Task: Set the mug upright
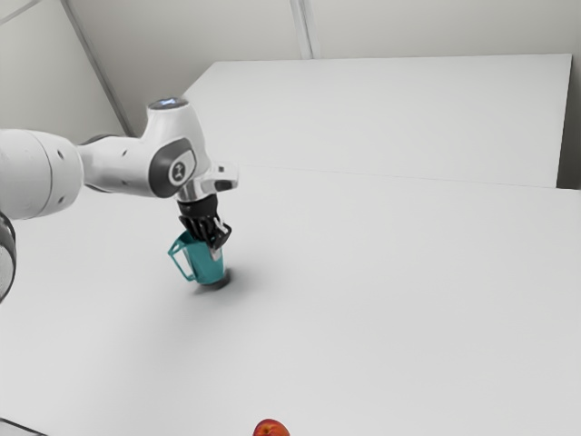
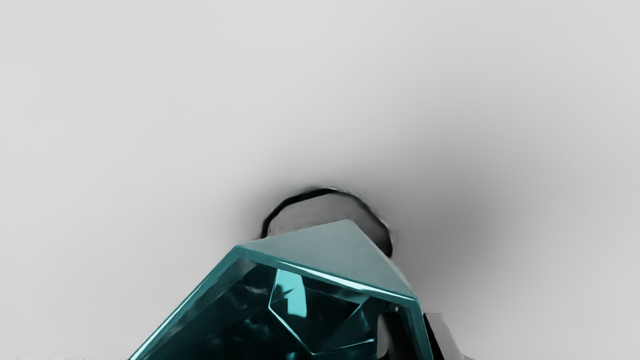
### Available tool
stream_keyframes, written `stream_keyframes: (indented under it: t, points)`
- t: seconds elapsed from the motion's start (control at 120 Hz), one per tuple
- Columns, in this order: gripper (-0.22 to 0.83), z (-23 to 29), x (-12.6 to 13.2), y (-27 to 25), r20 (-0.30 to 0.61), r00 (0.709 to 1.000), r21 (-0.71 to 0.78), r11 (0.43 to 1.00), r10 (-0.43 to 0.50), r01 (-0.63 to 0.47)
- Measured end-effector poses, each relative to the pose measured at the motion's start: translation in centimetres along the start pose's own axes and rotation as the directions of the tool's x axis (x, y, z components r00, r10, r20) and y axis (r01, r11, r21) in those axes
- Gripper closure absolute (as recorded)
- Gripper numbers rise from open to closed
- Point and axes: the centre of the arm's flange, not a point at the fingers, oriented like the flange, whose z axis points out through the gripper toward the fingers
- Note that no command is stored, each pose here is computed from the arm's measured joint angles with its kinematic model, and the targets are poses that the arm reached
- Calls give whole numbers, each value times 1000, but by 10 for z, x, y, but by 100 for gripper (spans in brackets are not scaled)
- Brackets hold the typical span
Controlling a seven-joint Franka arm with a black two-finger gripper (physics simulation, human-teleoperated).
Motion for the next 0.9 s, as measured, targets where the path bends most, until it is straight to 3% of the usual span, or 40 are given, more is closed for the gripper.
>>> stream_keyframes:
  t: [0.242, 0.4, 0.517, 0.683, 0.9]
  points:
    - [77, 17, 3, 2, 44, 999, 33, 999, 2, -3]
    - [41, 16, 3, 4, 43, 999, 33, 999, -4, 3]
    - [24, 3, 2, 2, 20, 1000, 38, 999, -10, 9]
    - [11, -42, -5, 0, -57, 998, 47, 999, -10, 13]
    - [4, -128, -5, -12, -189, 982, 64, 997, -28, 41]
